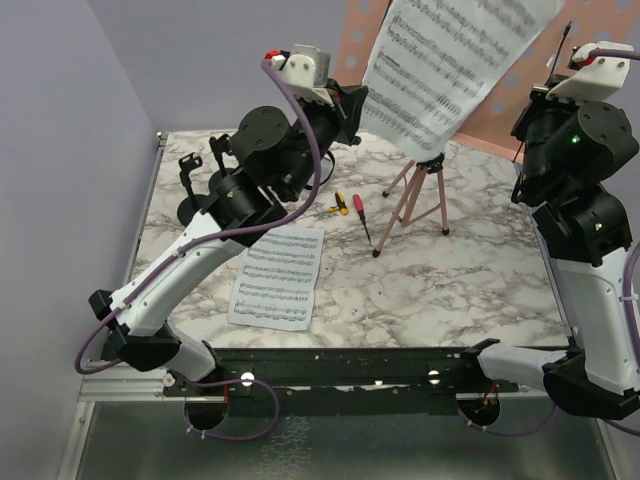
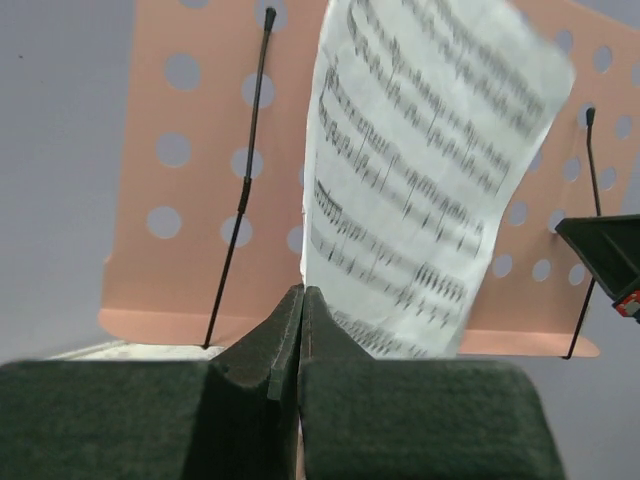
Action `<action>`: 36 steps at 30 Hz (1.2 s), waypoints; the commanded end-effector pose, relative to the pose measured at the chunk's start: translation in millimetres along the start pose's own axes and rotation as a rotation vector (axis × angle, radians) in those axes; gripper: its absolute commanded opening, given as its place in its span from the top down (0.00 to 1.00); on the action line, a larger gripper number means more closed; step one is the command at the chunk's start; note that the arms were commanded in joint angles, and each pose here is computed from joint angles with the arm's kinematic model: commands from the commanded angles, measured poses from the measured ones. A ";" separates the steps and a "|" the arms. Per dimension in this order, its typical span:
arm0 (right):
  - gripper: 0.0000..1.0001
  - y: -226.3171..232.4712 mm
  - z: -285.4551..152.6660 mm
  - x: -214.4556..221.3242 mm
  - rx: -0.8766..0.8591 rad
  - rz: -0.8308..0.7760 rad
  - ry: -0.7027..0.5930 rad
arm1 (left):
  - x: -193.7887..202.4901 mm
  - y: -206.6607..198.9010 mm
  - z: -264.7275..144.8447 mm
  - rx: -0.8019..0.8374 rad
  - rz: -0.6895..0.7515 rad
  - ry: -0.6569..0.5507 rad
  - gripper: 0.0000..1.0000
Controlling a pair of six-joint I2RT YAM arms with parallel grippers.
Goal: Pack up the instrument practice props
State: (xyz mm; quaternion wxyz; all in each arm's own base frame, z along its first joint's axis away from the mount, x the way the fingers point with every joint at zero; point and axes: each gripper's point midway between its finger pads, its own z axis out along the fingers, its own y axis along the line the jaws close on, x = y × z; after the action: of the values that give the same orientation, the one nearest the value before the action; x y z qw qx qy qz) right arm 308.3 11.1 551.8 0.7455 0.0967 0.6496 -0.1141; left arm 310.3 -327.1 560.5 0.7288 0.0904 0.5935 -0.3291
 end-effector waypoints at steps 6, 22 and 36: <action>0.99 15.8 9.8 0.6 -0.036 0.021 -0.013 | -25.3 33.3 -55.7 -0.111 0.016 0.010 1.00; 0.55 30.3 8.5 6.9 -0.102 0.088 -0.028 | 63.7 101.7 -141.4 -0.365 0.015 0.290 1.00; 0.34 33.7 -7.8 0.8 -0.189 0.124 -0.042 | 166.6 133.4 -154.4 -0.490 -0.001 0.446 1.00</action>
State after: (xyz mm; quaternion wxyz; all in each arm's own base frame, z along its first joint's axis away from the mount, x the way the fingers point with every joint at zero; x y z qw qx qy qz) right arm 319.7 41.3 550.9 0.7696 0.0781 0.6331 -0.0281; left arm 269.0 -211.3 337.8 0.5805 0.0196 0.8003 -0.1492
